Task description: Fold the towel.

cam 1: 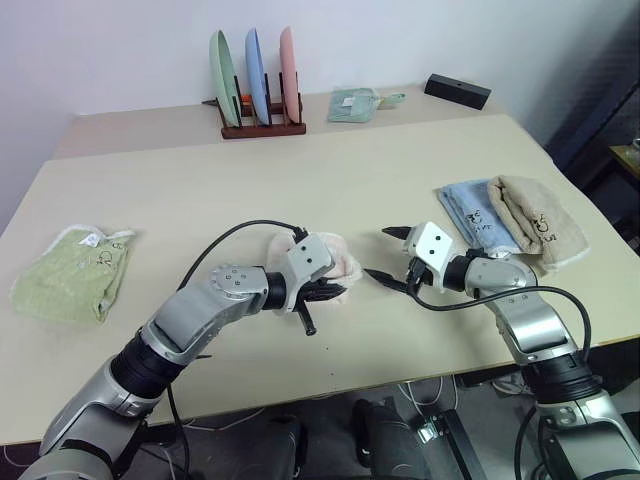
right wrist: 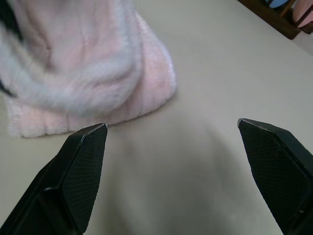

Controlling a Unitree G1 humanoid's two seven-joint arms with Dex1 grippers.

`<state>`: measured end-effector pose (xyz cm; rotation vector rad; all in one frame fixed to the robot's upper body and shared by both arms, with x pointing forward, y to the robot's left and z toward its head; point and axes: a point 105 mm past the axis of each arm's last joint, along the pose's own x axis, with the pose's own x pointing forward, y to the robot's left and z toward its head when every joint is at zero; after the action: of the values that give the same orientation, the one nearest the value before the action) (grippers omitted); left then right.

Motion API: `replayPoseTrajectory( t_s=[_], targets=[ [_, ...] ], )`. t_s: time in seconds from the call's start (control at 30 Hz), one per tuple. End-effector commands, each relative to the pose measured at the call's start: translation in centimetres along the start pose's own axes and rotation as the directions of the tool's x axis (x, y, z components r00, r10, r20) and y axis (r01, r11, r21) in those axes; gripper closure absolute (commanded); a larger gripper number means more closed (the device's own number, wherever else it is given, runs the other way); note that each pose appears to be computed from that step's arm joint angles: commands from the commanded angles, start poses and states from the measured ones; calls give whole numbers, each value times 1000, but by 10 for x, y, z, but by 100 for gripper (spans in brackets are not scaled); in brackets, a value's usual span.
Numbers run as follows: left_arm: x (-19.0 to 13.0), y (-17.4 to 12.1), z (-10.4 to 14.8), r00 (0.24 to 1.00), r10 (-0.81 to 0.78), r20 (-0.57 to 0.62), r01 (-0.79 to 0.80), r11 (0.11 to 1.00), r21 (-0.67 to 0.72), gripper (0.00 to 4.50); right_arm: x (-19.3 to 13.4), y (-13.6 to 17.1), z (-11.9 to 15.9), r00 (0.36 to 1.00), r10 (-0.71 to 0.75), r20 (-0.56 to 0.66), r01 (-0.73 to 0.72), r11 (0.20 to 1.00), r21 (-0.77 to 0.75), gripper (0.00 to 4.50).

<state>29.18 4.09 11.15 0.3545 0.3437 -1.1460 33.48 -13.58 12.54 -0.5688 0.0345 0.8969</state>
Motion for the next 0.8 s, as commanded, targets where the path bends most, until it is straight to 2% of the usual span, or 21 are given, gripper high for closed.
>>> replayPoseTrajectory(
  t_s=[0.03,0.07,0.17,0.27,0.33,0.43,0.57,0.6,0.63,0.73,0.8],
  targets=[
    [-5,-2,4,1000,-3,16,3,999,35,390,-6,-9,9,999,-41,26,42,998,-42,12],
    [-6,-1,2,1000,1,13,-2,999,34,358,-6,-9,9,999,-43,24,44,998,-43,12],
    [-8,4,8,997,46,55,-48,998,29,214,-5,-10,8,999,-44,21,45,998,-44,12],
    [-16,3,30,981,44,189,-50,998,25,61,-3,-11,7,999,-44,19,45,998,-46,12],
    [-27,2,41,966,60,253,-68,997,24,61,-3,-12,7,999,-45,18,46,998,-51,12],
    [-46,11,39,957,139,256,-162,984,70,61,-4,-17,10,998,-54,26,55,997,-61,12],
    [-70,22,37,938,201,283,-211,977,4,61,-6,-23,20,996,-60,59,63,997,-45,12],
    [-77,24,40,926,213,313,-223,975,-4,111,-6,-25,22,996,-63,62,66,997,-38,65],
    [-83,31,39,912,251,325,-255,966,-29,137,-5,-28,24,995,-73,67,76,996,-40,89],
    [-92,46,34,885,336,322,-328,941,-80,286,-3,-32,29,993,-87,81,90,995,-32,239],
    [-87,59,22,870,402,285,-376,916,-143,380,4,-29,49,981,-90,174,78,994,76,338]
  ],
)
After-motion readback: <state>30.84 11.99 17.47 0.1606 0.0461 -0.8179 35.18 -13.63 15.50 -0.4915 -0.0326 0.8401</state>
